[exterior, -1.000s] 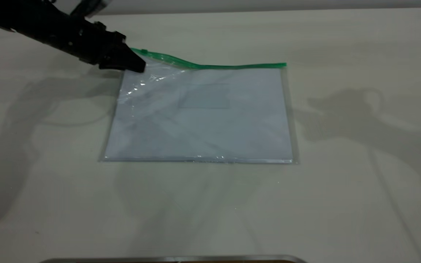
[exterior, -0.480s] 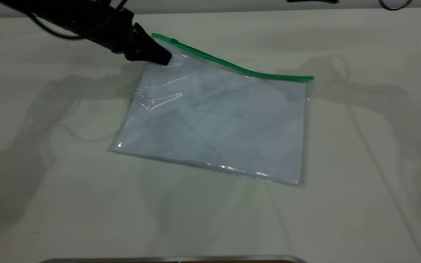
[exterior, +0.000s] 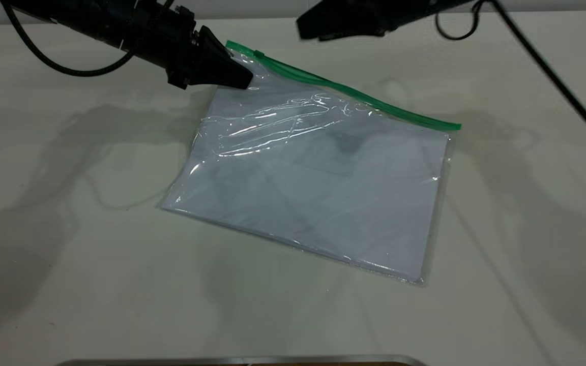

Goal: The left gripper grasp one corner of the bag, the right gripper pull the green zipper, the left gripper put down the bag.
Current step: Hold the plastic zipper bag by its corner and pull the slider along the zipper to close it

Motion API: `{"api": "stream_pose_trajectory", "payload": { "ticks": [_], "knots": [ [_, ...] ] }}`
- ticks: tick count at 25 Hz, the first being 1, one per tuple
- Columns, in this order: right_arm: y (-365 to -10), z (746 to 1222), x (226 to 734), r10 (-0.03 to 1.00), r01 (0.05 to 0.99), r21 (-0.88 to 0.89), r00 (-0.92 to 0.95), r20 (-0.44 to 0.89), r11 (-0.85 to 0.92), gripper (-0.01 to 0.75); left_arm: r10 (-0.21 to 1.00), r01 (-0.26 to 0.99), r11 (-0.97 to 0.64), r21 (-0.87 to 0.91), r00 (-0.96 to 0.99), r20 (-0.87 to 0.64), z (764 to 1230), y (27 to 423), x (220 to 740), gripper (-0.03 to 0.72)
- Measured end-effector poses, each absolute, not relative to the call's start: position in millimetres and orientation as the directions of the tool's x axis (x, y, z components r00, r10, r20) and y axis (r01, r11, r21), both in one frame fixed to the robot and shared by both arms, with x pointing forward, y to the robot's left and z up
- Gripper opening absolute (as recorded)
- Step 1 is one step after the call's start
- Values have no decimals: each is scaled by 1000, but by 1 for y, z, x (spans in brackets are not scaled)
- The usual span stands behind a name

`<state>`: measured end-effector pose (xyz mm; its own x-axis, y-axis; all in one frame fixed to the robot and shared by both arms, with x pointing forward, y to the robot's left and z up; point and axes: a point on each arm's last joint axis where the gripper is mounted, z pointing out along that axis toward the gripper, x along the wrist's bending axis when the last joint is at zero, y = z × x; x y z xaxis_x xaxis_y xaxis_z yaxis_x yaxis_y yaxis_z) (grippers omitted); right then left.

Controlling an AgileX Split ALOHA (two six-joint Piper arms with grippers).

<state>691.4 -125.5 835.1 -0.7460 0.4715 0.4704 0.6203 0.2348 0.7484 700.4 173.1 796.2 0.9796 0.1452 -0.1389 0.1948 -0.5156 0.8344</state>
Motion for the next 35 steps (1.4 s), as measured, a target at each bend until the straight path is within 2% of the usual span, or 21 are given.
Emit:
{"api": "stream_pose_trajectory", "payload": {
  "ticks": [5, 23, 35],
  "knots": [
    [-116, 830, 691, 502, 610, 752, -746, 438, 251, 537, 139, 194, -513, 836, 980, -142, 797, 173, 700, 74],
    [-103, 804, 690, 527, 655, 741, -687, 501, 149, 510, 80, 151, -516, 843, 988, -128, 797, 155, 694, 74],
    [-85, 804, 683, 499, 653, 741, -701, 510, 160, 496, 84, 154, -512, 845, 988, -129, 798, 155, 694, 74]
  ]
}}
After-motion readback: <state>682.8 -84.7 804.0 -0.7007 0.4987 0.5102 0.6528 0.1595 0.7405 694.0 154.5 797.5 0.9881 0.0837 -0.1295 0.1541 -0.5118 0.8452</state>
